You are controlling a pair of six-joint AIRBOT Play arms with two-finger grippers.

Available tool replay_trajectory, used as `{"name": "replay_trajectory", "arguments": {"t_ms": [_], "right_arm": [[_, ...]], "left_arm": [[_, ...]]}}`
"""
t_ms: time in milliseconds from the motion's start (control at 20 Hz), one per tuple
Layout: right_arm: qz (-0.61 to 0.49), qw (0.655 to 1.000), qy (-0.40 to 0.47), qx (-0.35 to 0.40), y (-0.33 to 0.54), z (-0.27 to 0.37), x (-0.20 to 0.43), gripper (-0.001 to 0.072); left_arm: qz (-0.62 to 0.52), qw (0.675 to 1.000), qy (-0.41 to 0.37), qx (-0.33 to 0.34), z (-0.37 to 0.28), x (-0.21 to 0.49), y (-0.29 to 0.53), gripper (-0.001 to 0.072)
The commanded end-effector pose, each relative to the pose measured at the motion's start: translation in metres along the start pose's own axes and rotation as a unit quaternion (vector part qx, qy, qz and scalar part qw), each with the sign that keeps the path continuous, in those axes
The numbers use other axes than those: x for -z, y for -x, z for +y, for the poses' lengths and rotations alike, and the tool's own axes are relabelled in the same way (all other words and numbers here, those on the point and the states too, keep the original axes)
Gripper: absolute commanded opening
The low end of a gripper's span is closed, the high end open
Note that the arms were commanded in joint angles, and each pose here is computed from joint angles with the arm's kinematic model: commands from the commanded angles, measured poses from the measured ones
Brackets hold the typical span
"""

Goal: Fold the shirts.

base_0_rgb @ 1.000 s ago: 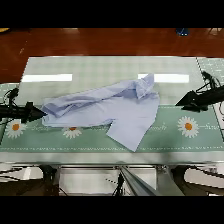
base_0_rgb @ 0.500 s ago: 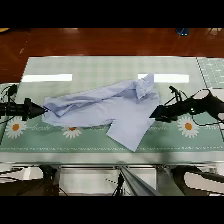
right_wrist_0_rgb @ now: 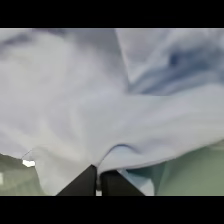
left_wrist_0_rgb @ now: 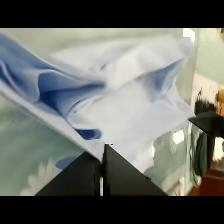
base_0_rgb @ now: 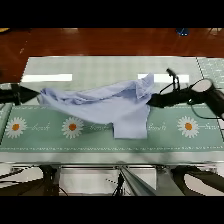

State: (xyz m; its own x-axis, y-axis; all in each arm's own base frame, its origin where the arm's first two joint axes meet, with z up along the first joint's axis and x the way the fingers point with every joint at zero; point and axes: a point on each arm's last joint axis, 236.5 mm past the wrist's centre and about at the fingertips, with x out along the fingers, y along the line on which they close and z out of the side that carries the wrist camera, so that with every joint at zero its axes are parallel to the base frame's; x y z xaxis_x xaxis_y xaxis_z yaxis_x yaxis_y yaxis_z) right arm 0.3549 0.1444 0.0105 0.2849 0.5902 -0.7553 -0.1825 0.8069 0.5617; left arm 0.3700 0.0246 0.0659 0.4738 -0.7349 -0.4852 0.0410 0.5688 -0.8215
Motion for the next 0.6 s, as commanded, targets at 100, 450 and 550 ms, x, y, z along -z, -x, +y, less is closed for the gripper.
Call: {"name": "replay_trajectory", "arguments": {"t_ms": [100, 450, 550], "right_arm": [[-0.250, 0.942, 0.206, 0.084, 0.197, 0.103, -0.095, 0.0028], [-0.510, 0.802, 0.249, 0.186, 0.434, 0.197, -0.095, 0.0027], [-0.533, 0.788, 0.240, 0.194, 0.462, 0.206, -0.081, 0.0027]], "left_arm": [[-0.205, 0.950, -0.230, 0.056, -0.199, -0.077, 0.088, 0.0021], [-0.435, 0.782, -0.447, -0.025, -0.419, -0.004, 0.208, 0.0021], [-0.459, 0.766, -0.444, -0.078, -0.431, 0.024, 0.222, 0.0021]]}}
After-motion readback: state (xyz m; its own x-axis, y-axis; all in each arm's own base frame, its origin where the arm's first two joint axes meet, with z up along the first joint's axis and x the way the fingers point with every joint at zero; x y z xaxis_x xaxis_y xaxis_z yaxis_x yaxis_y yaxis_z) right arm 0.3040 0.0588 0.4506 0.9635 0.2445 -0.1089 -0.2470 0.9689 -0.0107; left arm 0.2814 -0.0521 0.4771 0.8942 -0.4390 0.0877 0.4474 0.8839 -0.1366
